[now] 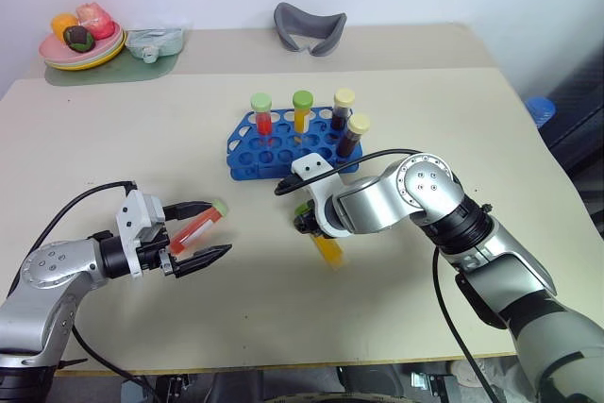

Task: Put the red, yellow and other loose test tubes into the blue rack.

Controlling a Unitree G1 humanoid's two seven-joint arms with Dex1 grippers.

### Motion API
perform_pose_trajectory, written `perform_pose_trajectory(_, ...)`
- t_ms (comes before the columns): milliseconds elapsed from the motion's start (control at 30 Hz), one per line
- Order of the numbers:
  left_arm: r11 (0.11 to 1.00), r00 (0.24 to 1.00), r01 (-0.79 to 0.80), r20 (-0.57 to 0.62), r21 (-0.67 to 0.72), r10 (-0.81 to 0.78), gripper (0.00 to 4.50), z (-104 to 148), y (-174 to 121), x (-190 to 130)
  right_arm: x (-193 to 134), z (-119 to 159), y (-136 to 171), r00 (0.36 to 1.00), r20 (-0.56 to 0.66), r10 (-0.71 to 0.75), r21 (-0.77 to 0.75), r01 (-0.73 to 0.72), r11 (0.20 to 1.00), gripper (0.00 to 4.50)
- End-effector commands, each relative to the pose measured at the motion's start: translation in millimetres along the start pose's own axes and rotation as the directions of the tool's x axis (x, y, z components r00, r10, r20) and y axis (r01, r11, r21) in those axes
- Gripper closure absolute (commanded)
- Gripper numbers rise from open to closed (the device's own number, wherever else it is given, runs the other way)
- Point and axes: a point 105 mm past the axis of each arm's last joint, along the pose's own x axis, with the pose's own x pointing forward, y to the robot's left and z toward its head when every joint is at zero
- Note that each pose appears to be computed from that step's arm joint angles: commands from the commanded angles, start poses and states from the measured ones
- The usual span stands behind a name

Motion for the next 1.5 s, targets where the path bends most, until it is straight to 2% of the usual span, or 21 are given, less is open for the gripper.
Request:
perform_pose_trajectory(33, 1.000, 1.000, -0.001, 0.019, 0.030, 0.000, 0.00, 5.5, 0.6, 0.6, -8.0, 9.9, 2.6, 0.999, 0.037, 0.005, -0.017, -0.004, 1.000, 2.16)
perform_pose_trajectory(133, 1.000, 1.000, -0.002, 0.020, 0.030, 0.001, 0.00, 5.1, 0.9, 1.0, -8.5, 10.4, 2.1, 0.999, 0.039, 0.005, -0.018, -0.004, 1.000, 2.16)
perform_pose_trajectory(233, 1.000, 1.000, -0.004, 0.021, 0.030, 0.004, 0.00, 4.8, 1.3, 0.9, -8.4, 9.9, 1.4, 0.999, 0.039, 0.003, -0.014, -0.003, 1.000, 2.88)
perform_pose_trajectory(267, 1.000, 1.000, -0.005, 0.022, 0.030, 0.004, 0.00, 4.7, 1.4, 0.7, -8.5, 10.0, 1.1, 0.999, 0.040, 0.001, -0.013, 0.000, 1.000, 3.43)
perform_pose_trajectory(300, 1.000, 1.000, -0.006, 0.022, 0.029, 0.005, 0.00, 4.7, 1.5, 0.6, -8.8, 10.5, 1.3, 0.999, 0.042, 0.001, -0.015, 0.000, 1.000, 3.67)
perform_pose_trajectory(533, 1.000, 1.000, -0.008, 0.021, 0.027, 0.008, 0.00, 3.3, 1.5, -0.2, -16.9, 19.5, 5.9, 0.996, 0.078, 0.039, -0.037, -0.036, 0.999, 3.68)
perform_pose_trajectory(633, 1.000, 1.000, -0.015, 0.021, 0.028, 0.015, 0.00, 3.2, 2.2, -0.7, -43.4, 43.6, 19.5, 0.970, 0.199, 0.142, -0.090, -0.126, 0.988, 3.68)
perform_pose_trajectory(700, 0.999, 0.999, -0.025, 0.023, 0.026, 0.024, 0.00, 3.2, 2.7, -1.6, -71.5, 68.3, 26.2, 0.902, 0.382, 0.204, -0.172, -0.147, 0.974, 3.68)
perform_pose_trajectory(767, 0.999, 0.999, -0.033, 0.026, 0.023, 0.033, 0.00, 3.0, 2.8, -2.7, -96.5, 86.4, 27.3, 0.797, 0.557, 0.233, -0.232, -0.121, 0.965, 3.68)
perform_pose_trajectory(800, 0.999, 0.999, -0.036, 0.027, 0.022, 0.035, 0.00, 2.9, 2.8, -3.0, -102.3, 90.2, 26.4, 0.761, 0.603, 0.238, -0.246, -0.106, 0.963, 3.68)
perform_pose_trajectory(900, 0.998, 0.996, -0.069, 0.054, 0.005, 0.069, 0.00, 4.4, 5.3, -2.9, -112.2, 104.5, 3.3, 0.597, 0.791, 0.133, -0.233, 0.092, 0.968, 3.68)
perform_pose_trajectory(967, 0.996, 0.993, -0.086, 0.085, -0.011, 0.086, 0.00, 7.6, 7.4, 0.9, -108.4, 109.8, -9.6, 0.492, 0.866, 0.094, -0.186, 0.142, 0.972, 3.68)
perform_pose_trajectory(1133, 0.995, 0.988, -0.093, 0.124, -0.028, 0.096, 0.00, 12.2, 11.2, 11.4, -96.7, 119.8, -23.0, 0.294, 0.955, 0.046, -0.101, 0.173, 0.980, 3.68)
perform_pose_trajectory(1267, 0.996, 0.987, -0.083, 0.136, -0.027, 0.086, 0.00, 14.1, 11.9, 16.7, -91.0, 124.5, -25.8, 0.163, 0.986, 0.026, -0.052, 0.154, 0.987, 3.68)
perform_pose_trajectory(1400, 0.996, 0.986, -0.091, 0.141, -0.023, 0.093, 0.00, 15.2, 14.1, 16.2, -79.2, 122.4, -20.0, 0.119, 0.991, 0.058, -0.074, 0.143, 0.987, 3.68)
perform_pose_trajectory(1500, 0.991, 0.978, -0.132, 0.156, -0.028, 0.135, 0.00, 15.5, 18.8, 9.7, -63.8, 115.8, -17.9, 0.114, 0.991, 0.067, -0.082, 0.134, 0.988, 3.68)
